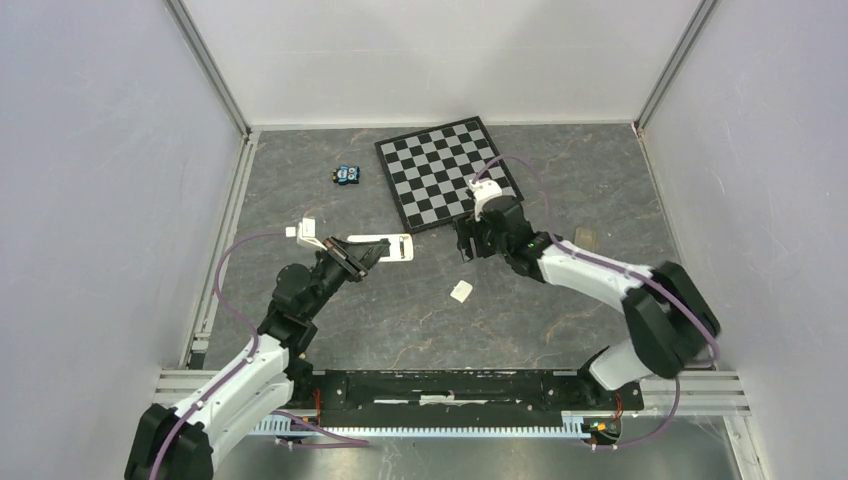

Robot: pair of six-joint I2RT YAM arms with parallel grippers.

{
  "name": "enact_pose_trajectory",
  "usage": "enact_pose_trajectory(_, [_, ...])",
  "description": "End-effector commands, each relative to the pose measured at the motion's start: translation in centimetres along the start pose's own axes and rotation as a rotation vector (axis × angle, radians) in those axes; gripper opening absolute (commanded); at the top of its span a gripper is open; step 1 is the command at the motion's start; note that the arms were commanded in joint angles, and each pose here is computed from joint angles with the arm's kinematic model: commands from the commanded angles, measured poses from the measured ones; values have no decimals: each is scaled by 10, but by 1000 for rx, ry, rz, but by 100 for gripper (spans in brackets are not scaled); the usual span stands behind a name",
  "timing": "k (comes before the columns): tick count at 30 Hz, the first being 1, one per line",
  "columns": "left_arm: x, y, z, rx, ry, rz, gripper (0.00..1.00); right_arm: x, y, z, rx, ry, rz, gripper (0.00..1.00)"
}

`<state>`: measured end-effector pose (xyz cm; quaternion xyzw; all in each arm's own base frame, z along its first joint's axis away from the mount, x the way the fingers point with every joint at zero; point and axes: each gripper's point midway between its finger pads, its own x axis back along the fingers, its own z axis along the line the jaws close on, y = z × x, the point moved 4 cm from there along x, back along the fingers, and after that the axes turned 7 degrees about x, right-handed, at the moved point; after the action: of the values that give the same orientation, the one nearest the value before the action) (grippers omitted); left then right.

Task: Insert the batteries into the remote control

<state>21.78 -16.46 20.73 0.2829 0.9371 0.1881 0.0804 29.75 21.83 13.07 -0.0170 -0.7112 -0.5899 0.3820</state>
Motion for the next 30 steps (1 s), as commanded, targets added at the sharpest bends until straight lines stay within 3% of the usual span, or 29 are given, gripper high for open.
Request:
enact_pose_trajectory(1, [0,5,-3,-61,-1,-4,2,-30,9,-16,-55,-161,42,79])
enact_pose_trajectory(6, [1,1,-4,-51,-2,28,2,-52,17,-26,-139,-274,1,90])
enact_pose_trajectory(9, [3,0,-4,-49,0,41,2,-61,22,-26,-94,-262,-21,91])
enact_pose_trajectory(11, [3,0,-3,-48,7,42,2,-67,22,-27,-56,-260,-3,85])
enact_pose_trajectory(17, [5,0,-6,-50,0,43,2,-85,15,-34,-70,-286,37,52])
enact_pose_trajectory(30, [5,4,-7,-51,-1,21,2,-114,2,-58,-194,-329,72,44])
